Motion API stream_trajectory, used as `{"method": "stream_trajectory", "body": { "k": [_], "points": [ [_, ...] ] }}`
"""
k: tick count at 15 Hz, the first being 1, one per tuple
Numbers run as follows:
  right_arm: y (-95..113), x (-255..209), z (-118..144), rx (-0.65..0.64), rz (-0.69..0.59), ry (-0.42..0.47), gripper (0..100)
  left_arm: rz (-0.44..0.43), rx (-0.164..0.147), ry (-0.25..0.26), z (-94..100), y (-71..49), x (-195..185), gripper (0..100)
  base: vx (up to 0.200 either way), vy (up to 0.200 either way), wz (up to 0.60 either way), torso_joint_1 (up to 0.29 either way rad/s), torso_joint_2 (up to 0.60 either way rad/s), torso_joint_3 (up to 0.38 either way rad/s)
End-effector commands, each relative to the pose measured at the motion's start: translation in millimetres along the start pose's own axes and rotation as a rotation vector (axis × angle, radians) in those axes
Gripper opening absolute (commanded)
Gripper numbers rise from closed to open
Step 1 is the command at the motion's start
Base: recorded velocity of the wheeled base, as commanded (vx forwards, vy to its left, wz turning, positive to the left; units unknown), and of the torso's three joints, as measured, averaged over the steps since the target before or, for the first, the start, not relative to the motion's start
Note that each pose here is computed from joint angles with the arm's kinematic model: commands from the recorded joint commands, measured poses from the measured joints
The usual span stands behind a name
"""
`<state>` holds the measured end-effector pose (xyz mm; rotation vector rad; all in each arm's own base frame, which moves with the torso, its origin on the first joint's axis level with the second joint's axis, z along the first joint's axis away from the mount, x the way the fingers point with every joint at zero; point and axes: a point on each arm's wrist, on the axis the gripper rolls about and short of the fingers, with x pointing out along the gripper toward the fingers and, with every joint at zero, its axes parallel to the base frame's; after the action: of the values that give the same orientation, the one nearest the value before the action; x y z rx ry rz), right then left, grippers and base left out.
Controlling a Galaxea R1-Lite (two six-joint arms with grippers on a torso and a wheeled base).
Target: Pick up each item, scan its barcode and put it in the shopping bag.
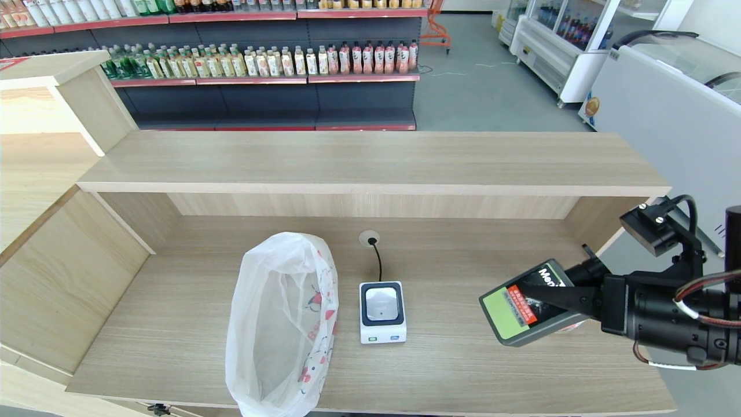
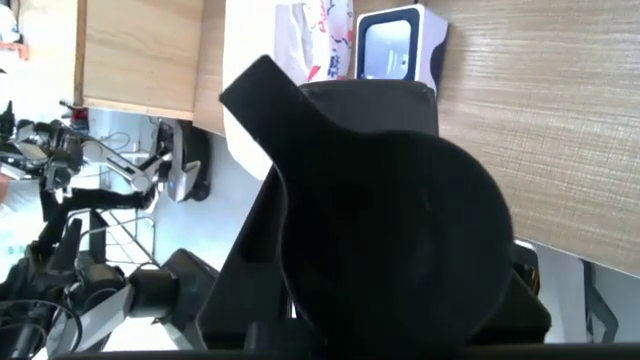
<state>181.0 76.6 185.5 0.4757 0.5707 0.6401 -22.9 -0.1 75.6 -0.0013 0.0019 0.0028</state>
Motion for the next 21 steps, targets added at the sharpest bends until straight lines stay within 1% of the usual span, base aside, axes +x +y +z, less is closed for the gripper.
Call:
{"method": "stream_trajectory", "body": {
  "k": [1, 7, 9, 11, 14, 15, 16, 17, 20, 21],
  "points": [
    [-0.5, 1.0, -0.4, 0.001, 0.0, 0.004, 0, 0.0, 0.0, 0.0, 0.0, 0.0, 0.0, 100, 0.0, 0.2, 0.0, 0.032, 0.05, -0.002],
    [-1.4, 4.1, 0.7, 0.003, -0.003, 0.009, 0, 0.0, 0.0, 0.0, 0.0, 0.0, 0.0, 100, 0.0, 0.2, 0.0, 0.008, 0.01, 0.002],
    [-3.7, 7.2, -0.4, 0.005, -0.016, 0.018, 0, 0.0, 0.0, 0.0, 0.0, 0.0, 0.0, 100, 0.0, 0.0, 0.0, 0.0, 0.0, 0.0],
    [-10.2, 17.1, -1.0, 0.006, -0.076, 0.022, 0, 0.0, 0.0, 0.0, 0.0, 0.0, 0.0, 100, 0.0, 0.0, 0.0, 0.0, 0.0, 0.0],
    [-18.6, 32.9, -2.0, -0.027, -0.101, 0.062, 0, 0.0, 0.0, 0.0, 0.0, 0.0, 0.0, 100, 0.0, 0.0, 0.0, 0.0, 0.0, 0.0],
    [-24.3, 48.2, 1.2, -0.064, -0.108, 0.089, 0, 0.0, 0.0, 0.0, 0.0, 0.0, 0.0, 100, 0.0, 0.0, 0.0, 0.0, 0.0, 0.0],
    [-27.7, 56.6, 1.5, -0.074, -0.112, 0.103, 0, 0.0, 0.0, 0.0, 0.0, 0.0, 0.0, 100, 0.0, 0.0, 0.0, 0.0, 0.0, 0.0],
    [-33.8, 75.6, 1.9, -0.089, -0.109, 0.116, 0, 0.0, 0.001, 0.0, 0.0, 0.0, 0.0, 100, 0.0, 0.0, 0.0, 0.0, 0.0, 0.0],
    [-46.7, 117.8, 0.5, -0.125, -0.084, 0.11, 0, 0.0, 0.001, 0.0, 0.0, 0.0, 0.0, 100, 0.0, 0.0, 0.0, 0.0, 0.0, 0.0],
    [-46.6, 132.9, -1.1, -0.137, -0.066, 0.115, 0, 0.0, 0.003, 0.0, 0.0, 0.0, 0.0, 100, 0.0, 0.0, 0.0, 0.0, 0.0, 0.0]
  ]
}}
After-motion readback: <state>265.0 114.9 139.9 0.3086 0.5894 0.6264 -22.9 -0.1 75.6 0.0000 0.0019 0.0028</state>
